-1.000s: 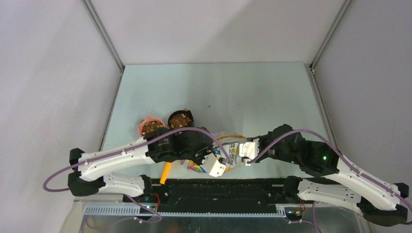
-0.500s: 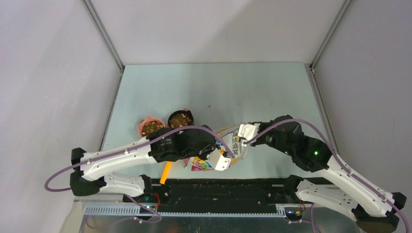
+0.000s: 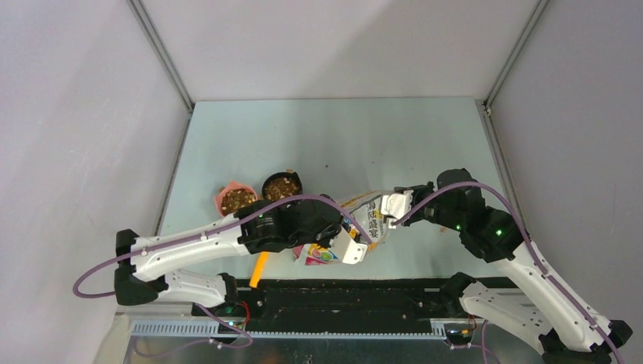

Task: Serve the pet food
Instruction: Close the pet food bag at the center of the board.

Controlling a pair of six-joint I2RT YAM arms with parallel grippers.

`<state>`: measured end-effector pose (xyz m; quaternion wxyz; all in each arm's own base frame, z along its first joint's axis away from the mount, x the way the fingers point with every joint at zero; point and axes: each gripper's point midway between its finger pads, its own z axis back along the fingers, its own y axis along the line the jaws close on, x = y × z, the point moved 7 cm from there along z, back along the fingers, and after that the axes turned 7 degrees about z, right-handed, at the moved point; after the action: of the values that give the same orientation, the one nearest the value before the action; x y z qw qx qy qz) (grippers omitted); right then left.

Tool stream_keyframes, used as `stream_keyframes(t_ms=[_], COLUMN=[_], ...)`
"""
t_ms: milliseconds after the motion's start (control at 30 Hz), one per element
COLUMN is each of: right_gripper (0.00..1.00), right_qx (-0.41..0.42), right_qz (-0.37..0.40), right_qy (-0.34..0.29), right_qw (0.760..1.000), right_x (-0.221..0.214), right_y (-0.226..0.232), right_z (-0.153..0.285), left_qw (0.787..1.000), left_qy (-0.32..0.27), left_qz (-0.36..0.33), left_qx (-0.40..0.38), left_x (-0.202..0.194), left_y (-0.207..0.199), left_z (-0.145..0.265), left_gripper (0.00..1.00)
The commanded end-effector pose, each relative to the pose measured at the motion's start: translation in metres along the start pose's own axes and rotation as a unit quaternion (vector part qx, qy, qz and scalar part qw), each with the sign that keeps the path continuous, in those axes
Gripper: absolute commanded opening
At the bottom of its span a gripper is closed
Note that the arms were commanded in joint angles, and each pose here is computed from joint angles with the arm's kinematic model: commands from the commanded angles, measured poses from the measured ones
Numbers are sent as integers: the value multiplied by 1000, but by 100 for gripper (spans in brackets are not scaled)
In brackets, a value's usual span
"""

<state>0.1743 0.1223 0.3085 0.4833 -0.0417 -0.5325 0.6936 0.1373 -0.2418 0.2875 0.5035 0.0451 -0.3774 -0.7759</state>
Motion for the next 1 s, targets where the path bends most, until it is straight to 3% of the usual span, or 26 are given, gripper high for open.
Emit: stream_keyframes(t_ms=[0,267,333,367,433,667,733,767,833,967], right_gripper=[21,26,20,9,0,0,12,23,30,33], right_qx=[35,22,22,22,22,15,23,32,43,42], right_qz=[38,60,63,67,68,62,70,77,80,83], right_qy=[-26,-53,-58,-59,-54,-47,-56,-64,-77,-87], right_qw=[998,997,996,996,996,997,996,994,993,992], right_x=[10,21,23,24,23,25,26,27,30,33], right_y=[1,-6,-6,-6,-5,-6,-4,-1,2,1], right_z=[1,-5,-6,-6,-6,-3,-1,-1,-1,-4], left_qw=[997,998,998,998,998,998,998,998,998,998], left_qy=[-41,-33,-31,-31,-31,-31,-33,-34,-37,-39], left_qz=[10,-1,-3,-3,-4,-6,-5,-6,-5,-6], left_qx=[64,58,55,55,56,54,54,54,55,54], left_x=[14,14,14,14,14,14,15,16,16,17], left_y=[28,24,23,23,23,23,22,22,22,21], left_z=[21,18,17,17,18,21,22,22,23,24], left_gripper=[0,0,0,0,0,0,0,0,0,0])
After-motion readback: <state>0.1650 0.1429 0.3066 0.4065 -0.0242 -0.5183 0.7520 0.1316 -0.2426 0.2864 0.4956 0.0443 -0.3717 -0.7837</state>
